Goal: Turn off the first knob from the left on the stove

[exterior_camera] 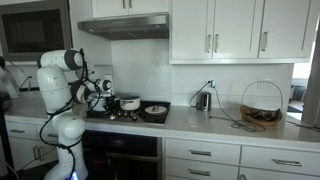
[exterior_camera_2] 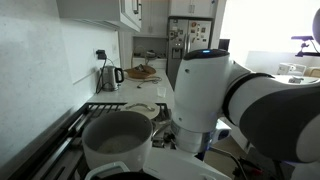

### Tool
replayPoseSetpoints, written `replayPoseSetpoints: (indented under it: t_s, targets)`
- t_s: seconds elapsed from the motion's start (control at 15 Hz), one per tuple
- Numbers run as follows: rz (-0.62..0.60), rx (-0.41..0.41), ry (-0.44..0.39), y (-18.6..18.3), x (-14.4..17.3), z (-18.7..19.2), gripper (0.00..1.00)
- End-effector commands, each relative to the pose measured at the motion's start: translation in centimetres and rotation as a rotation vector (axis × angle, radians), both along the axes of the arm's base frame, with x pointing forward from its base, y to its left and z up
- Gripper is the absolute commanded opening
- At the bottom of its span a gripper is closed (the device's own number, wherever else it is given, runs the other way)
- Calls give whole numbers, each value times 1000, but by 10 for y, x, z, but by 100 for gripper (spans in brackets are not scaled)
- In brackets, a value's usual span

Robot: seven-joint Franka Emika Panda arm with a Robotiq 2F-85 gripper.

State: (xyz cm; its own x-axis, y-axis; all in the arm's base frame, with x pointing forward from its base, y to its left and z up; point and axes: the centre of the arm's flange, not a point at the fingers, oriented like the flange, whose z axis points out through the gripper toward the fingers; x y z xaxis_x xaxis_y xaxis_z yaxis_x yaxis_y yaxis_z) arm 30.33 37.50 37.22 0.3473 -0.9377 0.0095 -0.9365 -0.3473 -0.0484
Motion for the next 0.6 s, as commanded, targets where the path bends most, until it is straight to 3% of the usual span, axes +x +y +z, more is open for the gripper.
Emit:
replayPoseSetpoints:
  t_s: [0.0, 0.53]
  targets:
    - [-3, 4, 4, 1, 0, 0, 5]
    - [-249, 47, -56, 8, -8, -4, 5]
